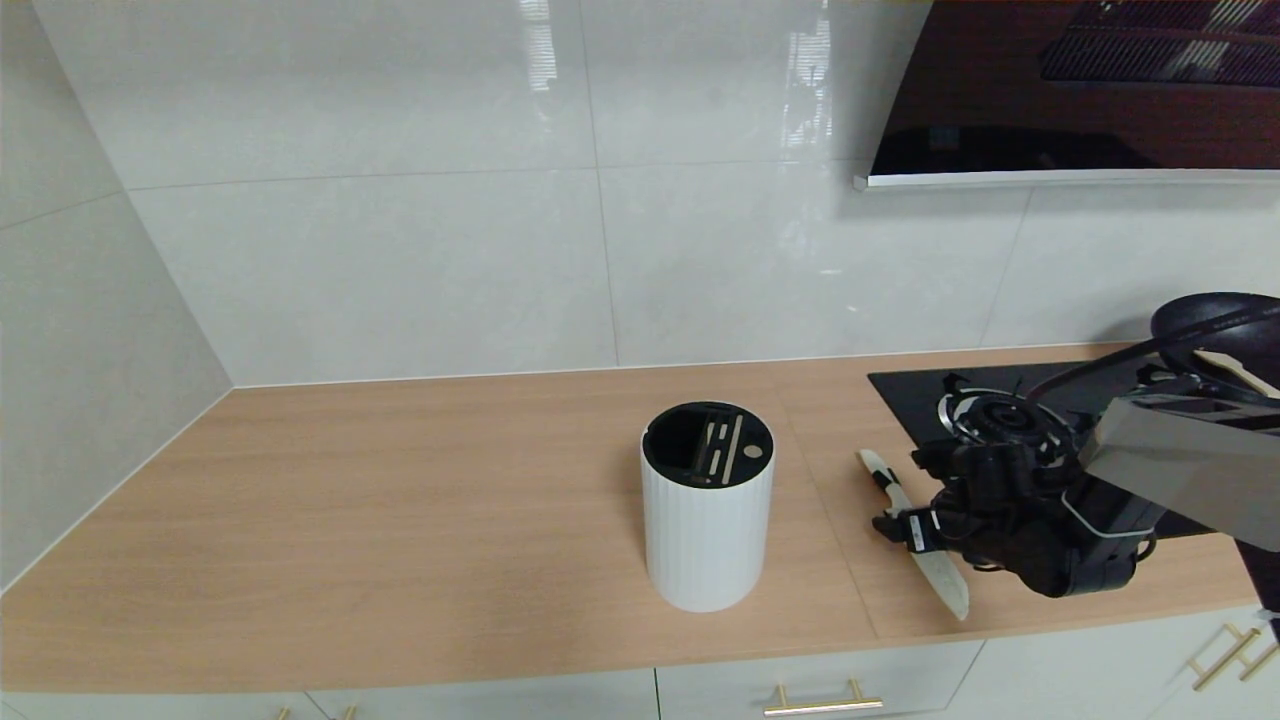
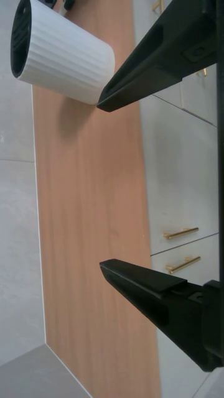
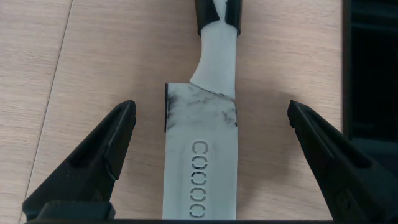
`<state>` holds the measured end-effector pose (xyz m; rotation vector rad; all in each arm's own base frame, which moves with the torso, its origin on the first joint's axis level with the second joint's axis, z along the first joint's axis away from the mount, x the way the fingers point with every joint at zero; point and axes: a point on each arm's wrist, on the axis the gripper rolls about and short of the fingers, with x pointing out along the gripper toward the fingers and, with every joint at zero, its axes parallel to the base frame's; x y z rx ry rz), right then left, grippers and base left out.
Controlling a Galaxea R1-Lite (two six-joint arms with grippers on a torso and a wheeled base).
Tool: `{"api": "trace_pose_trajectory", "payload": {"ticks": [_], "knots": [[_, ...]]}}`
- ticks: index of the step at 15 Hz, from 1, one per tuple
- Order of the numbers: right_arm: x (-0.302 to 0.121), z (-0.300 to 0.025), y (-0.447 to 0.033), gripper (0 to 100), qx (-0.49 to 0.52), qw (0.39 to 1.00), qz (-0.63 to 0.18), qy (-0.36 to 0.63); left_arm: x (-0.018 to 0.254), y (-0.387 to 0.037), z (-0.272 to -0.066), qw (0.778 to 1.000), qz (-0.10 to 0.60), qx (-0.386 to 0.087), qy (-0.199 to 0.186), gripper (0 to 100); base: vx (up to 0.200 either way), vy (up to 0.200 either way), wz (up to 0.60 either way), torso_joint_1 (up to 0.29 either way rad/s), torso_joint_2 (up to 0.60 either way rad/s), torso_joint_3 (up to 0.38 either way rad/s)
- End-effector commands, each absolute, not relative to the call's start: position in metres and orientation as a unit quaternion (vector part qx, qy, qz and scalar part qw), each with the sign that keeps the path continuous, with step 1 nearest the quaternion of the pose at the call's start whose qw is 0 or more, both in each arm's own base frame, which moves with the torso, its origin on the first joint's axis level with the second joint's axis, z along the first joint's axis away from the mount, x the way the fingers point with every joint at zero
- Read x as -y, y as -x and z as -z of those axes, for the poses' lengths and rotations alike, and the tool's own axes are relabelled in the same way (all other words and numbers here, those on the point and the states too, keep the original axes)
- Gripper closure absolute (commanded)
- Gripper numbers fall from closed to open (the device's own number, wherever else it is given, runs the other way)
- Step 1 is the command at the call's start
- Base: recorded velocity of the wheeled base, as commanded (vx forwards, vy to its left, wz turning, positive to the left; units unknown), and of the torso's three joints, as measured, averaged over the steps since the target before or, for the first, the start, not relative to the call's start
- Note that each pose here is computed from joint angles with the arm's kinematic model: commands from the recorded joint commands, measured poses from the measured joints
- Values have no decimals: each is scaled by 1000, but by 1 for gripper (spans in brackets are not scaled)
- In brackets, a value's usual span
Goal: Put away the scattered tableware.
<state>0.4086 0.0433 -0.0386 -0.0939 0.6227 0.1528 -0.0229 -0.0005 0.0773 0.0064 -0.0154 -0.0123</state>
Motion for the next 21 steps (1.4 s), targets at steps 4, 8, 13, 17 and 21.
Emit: {"api": "trace_pose_trajectory", "payload": {"ticks": [4, 8, 13, 17, 21], "knots": [[-43, 40, -409, 0, -307, 947, -75, 46, 1, 23, -77, 1000, 6, 7, -3, 0, 0, 0, 0, 0, 0, 0], [-45, 45, -408, 100, -314, 945, -79, 46, 1, 23, -77, 1000, 6, 8, -3, 0, 0, 0, 0, 0, 0, 0], [-45, 47, -407, 100, -317, 944, -81, 46, 1, 23, -77, 1000, 6, 7, -3, 0, 0, 0, 0, 0, 0, 0], [-44, 41, -407, 100, -309, 947, -79, 43, 1, 23, -77, 1000, 6, 8, -4, 0, 0, 0, 0, 0, 0, 0], [-44, 30, -407, 100, -273, 958, -78, 42, 1, 23, -77, 1000, 5, 8, -3, 0, 0, 0, 0, 0, 0, 0]]}}
